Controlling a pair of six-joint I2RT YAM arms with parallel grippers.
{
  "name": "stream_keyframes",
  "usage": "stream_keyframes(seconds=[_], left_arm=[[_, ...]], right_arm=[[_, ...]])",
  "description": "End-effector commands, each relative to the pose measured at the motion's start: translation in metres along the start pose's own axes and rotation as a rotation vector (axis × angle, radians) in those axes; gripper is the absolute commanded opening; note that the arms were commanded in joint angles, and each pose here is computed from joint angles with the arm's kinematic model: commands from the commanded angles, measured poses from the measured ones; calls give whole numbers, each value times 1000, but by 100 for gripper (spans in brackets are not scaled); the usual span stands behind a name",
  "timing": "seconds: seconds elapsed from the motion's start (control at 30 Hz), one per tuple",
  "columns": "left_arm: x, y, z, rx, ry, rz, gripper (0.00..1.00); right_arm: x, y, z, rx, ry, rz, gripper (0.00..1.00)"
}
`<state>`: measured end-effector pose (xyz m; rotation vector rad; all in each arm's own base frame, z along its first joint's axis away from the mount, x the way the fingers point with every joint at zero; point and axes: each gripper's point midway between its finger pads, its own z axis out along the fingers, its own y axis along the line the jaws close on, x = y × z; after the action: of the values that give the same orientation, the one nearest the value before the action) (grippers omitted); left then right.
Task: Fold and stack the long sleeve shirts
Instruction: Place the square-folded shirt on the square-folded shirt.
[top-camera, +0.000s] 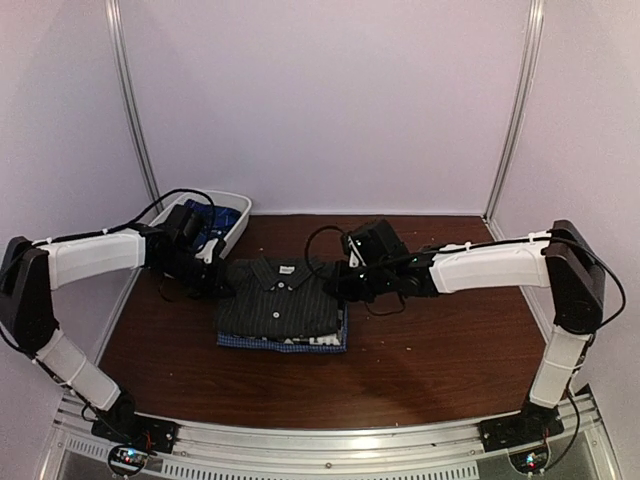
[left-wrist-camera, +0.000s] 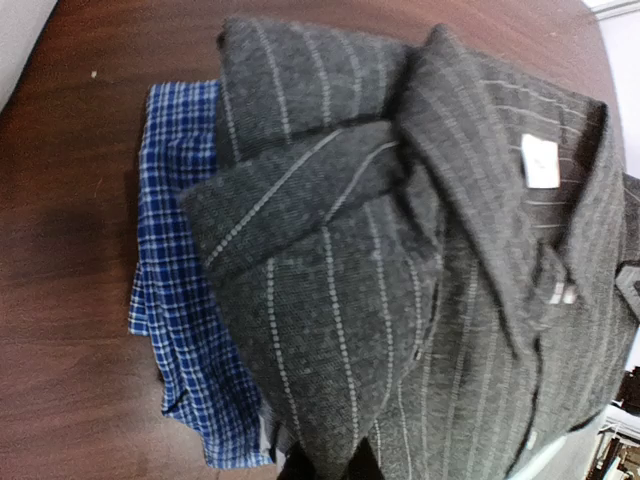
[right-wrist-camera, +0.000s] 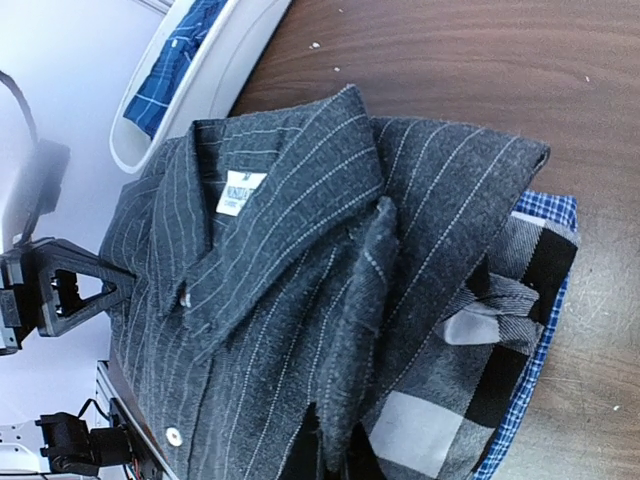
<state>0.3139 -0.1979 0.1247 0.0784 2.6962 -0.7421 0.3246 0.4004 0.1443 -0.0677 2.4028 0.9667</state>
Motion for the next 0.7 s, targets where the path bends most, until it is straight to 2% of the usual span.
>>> stream_keyframes(seconds=[0.0, 0.03, 0.17, 0.3, 0.4, 0.53, 0.57, 0.67], left_arm=[[5, 33, 32, -69, -7, -14, 0], [8, 42, 37, -101, -3, -21, 4], [6, 52, 36, -153, -32, -28, 35], [-13, 45, 9, -191, -108, -7, 53], [-20, 33, -17, -179, -160, 9, 62], [-10, 14, -40, -146, -187, 24, 74], [-7, 9, -45, -135, -194, 26, 94], [5, -4, -58, -112, -205, 27, 98]], right_arm=[[12, -36, 16, 44, 19, 21, 11], [13, -41, 16, 58, 23, 16, 16], [11, -45, 7, 95, 27, -38, 38], [2, -39, -10, 109, 0, -77, 51], [-5, -35, -25, 124, -28, -107, 60], [-16, -29, -43, 136, -68, -150, 73], [-19, -29, -48, 144, -76, -160, 77], [-27, -26, -60, 160, -108, -189, 88]])
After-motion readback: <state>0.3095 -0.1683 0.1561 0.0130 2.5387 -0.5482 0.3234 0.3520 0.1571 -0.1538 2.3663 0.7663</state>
